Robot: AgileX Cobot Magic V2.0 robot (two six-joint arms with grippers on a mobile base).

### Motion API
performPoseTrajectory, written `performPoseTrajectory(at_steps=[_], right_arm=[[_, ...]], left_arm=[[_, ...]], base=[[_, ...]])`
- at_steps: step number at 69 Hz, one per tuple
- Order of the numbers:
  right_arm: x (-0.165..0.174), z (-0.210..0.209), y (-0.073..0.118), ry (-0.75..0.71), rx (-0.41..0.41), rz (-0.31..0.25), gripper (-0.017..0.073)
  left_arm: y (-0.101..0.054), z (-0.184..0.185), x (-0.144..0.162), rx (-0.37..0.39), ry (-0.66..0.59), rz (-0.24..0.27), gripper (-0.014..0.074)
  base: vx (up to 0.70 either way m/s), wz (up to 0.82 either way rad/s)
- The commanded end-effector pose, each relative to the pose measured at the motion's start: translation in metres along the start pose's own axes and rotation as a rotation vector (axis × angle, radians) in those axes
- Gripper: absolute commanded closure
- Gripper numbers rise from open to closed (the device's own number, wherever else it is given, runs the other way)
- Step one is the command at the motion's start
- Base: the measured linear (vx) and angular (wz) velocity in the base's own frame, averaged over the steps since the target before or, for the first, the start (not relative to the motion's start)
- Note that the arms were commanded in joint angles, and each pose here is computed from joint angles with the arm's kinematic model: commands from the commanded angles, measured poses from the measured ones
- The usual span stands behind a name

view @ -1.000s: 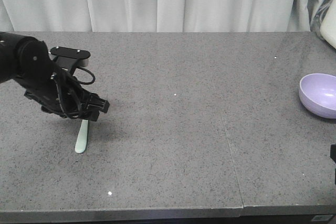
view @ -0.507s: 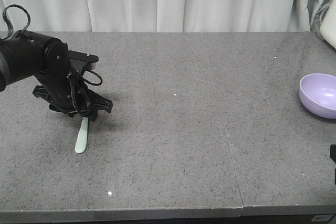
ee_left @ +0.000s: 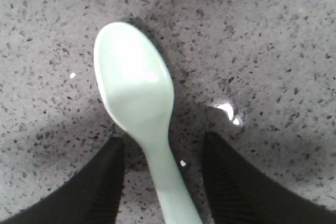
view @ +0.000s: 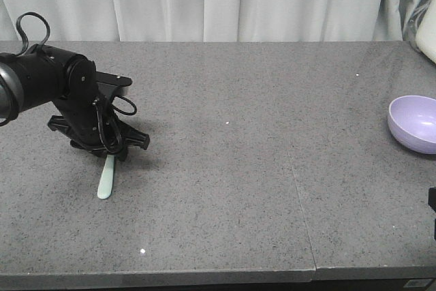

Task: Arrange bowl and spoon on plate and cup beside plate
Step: 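Lower the left gripper onto the pale green spoon handle and close, then lift the green spoon with the left gripper toward the robot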

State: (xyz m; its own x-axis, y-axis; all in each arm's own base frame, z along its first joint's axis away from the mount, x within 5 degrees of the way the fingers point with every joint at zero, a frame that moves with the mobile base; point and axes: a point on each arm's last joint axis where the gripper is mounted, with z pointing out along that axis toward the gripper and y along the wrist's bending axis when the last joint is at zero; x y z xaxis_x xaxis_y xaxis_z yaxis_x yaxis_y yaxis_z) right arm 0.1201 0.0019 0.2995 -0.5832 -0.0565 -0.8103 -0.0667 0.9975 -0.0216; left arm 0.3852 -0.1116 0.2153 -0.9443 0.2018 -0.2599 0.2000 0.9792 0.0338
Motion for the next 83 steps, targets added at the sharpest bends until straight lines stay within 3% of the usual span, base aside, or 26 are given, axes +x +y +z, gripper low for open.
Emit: performPoseTrajectory(at_steps=[1, 10, 19, 35, 50, 57, 71, 83], right_arm=[[-0.014, -0.005, -0.002, -0.085, 0.014, -0.005, 0.0075], [-0.014, -0.005, -0.002, -0.085, 0.014, -0.005, 0.0075], [-0.014, -0.005, -0.002, -0.085, 0.014, -0.005, 0.0075], [-0.014, -0.005, -0.002, -0.085, 0.014, -0.005, 0.0075], [-0.014, -0.005, -0.002, -0.085, 0.015, -0.006, 0.0075], [-0.014, -0.005, -0.002, -0.085, 0.015, -0.006, 0.0075], [-0.014, -0.005, -0.002, -0.085, 0.015, -0.006, 0.0075], [-0.014, -0.005, -0.002, -0.086, 0.014, -0.004, 0.0075]], left_arm=[[-0.001, -0.02, -0.004, 0.001, -0.056, -0.003, 0.0361], [-0.001, -0.02, -0.004, 0.0, -0.052, -0.002, 0.0473], [-0.001, -0.024, -0.004, 0.002, -0.063, -0.002, 0.0527], [0.004, -0.053, 0.0, -0.024, -0.109, 0.012, 0.0538], [0.018, -0.092, 0.01, -0.124, -0.146, 0.044, 0.0538], [0.035, -0.109, 0.022, -0.158, -0.185, 0.022, 0.0538], [0.078, -0.135, 0.069, -0.184, -0.271, -0.096, 0.0538], [0.087, -0.152, 0.11, -0.076, -0.389, -0.147, 0.0538]], base=[[0.0, 0.0], [0.0, 0.0], [0.0, 0.0], [0.0, 0.0], [0.0, 0.0], [0.0, 0.0], [0.0, 0.0], [0.0, 0.0]])
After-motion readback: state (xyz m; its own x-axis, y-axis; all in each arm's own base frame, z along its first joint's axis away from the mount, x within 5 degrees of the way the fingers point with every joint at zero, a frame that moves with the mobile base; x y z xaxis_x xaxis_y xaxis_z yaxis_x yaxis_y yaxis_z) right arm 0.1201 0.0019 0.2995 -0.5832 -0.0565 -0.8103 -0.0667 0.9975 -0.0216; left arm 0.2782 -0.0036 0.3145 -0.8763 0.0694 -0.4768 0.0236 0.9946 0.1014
